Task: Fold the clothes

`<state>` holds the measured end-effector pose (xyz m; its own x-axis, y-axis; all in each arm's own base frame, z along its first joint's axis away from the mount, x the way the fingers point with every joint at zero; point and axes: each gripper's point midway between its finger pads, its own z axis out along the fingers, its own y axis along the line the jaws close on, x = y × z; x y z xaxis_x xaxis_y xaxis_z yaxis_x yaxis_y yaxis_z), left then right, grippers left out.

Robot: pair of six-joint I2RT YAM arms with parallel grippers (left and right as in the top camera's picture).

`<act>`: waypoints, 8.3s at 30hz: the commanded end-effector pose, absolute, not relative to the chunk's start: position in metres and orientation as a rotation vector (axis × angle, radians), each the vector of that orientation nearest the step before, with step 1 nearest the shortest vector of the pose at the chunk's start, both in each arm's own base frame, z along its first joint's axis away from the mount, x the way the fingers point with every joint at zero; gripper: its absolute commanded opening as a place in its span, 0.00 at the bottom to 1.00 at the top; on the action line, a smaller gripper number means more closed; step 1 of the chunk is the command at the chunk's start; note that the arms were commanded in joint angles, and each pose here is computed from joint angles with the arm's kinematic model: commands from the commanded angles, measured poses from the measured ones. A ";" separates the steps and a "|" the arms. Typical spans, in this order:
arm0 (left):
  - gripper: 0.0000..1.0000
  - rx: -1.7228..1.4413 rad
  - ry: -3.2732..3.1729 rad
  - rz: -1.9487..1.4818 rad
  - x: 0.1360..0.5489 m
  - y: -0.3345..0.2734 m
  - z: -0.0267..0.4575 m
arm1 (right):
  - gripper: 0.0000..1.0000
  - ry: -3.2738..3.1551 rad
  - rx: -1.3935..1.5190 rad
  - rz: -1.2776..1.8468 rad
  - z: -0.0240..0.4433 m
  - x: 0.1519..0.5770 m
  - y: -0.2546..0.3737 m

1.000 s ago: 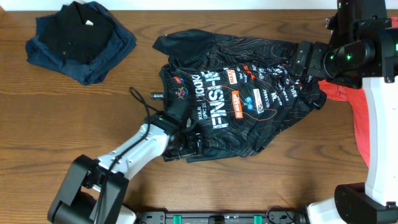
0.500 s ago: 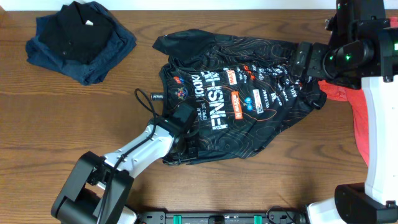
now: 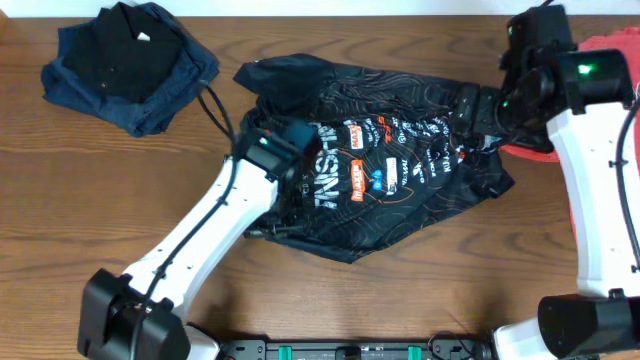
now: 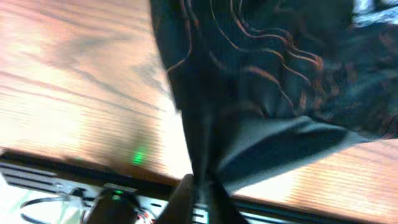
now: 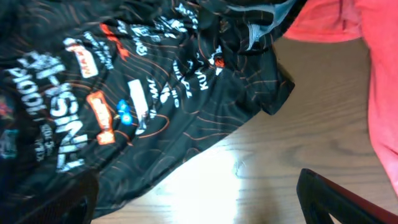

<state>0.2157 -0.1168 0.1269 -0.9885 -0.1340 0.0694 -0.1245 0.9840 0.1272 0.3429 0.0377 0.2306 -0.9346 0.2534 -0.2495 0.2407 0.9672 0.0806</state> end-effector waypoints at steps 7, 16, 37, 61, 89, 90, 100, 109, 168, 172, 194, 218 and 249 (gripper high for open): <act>0.72 0.313 -3.094 -0.219 0.236 -0.093 0.137 | 0.99 2.930 0.354 0.042 0.186 0.337 0.039; 0.72 0.248 -2.941 -0.217 0.197 -0.089 0.098 | 0.99 2.951 0.360 0.035 0.178 0.333 0.039; 0.66 0.194 -2.939 0.081 0.185 -0.117 0.017 | 0.99 2.785 0.453 -0.016 0.183 0.373 0.011; 0.63 0.216 -2.929 0.072 0.186 -0.117 0.011 | 0.96 3.030 0.880 -0.032 0.068 0.318 -0.045; 0.64 0.242 -2.938 0.080 0.189 -0.118 0.010 | 0.66 2.870 1.106 0.037 0.021 0.320 -0.064; 0.64 0.242 -2.938 0.079 0.189 -0.118 0.010 | 0.64 2.862 1.125 0.037 0.020 0.320 -0.064; 0.64 0.242 -2.938 0.079 0.189 -0.118 0.010 | 0.49 2.821 1.181 0.037 0.011 0.319 -0.064; 0.60 0.241 -2.939 0.080 0.189 -0.119 0.010 | 0.10 2.802 1.198 0.042 0.011 0.322 -0.065; 0.45 0.121 -2.965 -0.144 0.183 -0.107 0.185 | 0.01 2.450 1.056 0.138 0.189 0.325 -0.068; 0.50 0.035 -2.978 -0.085 0.164 -0.124 0.192 | 0.02 2.491 1.074 0.128 0.172 0.332 -0.069; 0.87 0.223 -2.865 0.150 0.077 -0.134 0.069 | 0.02 2.529 1.062 0.155 0.160 0.337 -0.066; 0.81 0.110 -2.689 0.218 0.050 -0.145 0.020 | 0.02 2.535 1.049 0.152 0.160 0.337 -0.066; 0.06 0.036 -2.745 0.146 0.074 -0.151 0.027 | 0.01 2.538 1.034 0.148 0.160 0.338 -0.066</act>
